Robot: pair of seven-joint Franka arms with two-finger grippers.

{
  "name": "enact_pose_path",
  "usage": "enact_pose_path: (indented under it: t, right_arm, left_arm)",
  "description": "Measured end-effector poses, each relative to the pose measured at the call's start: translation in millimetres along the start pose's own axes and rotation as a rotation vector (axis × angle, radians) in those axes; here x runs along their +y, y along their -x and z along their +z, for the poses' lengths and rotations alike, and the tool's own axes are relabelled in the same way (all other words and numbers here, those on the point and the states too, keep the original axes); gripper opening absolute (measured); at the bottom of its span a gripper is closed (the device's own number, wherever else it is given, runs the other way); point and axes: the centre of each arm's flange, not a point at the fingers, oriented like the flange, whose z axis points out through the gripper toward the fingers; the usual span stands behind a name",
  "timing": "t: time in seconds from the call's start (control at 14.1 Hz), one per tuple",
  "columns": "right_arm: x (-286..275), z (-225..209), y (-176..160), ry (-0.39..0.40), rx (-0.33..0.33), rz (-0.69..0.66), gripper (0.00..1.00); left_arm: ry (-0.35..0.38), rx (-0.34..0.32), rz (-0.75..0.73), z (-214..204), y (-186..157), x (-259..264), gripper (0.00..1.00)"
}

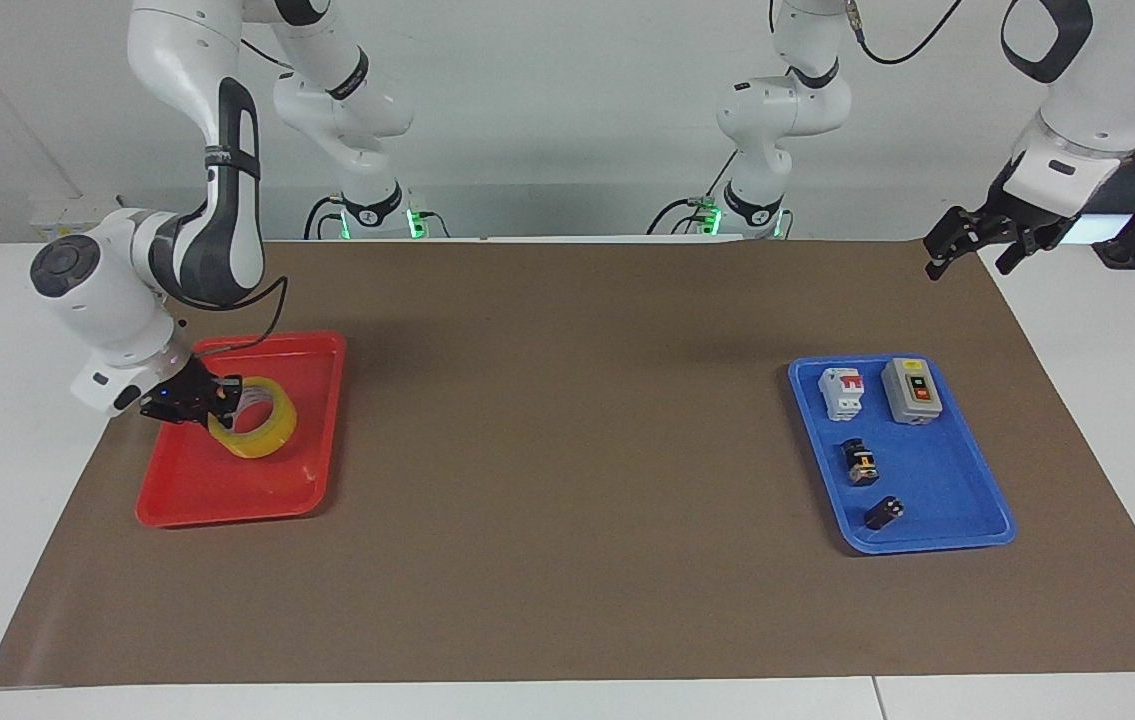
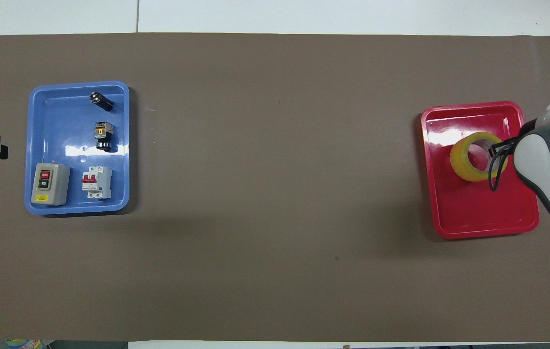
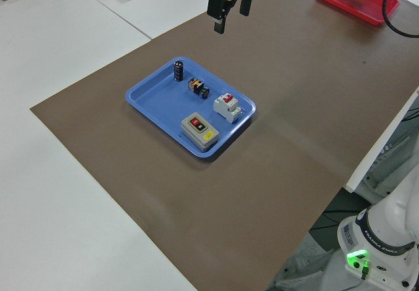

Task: Place and move tape with both arms
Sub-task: 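Carry the tape roll with the right gripper and lower it into the red tray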

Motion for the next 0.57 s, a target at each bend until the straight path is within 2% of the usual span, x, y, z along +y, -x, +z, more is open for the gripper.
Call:
enact_pose_path:
  t: [0.57]
  right_arm:
    - [1,30,8,-0.015,-0.035,-0.005,0.22]
  left_arm:
    - [0.0,-0.001,0.0,0,0,0,1.0]
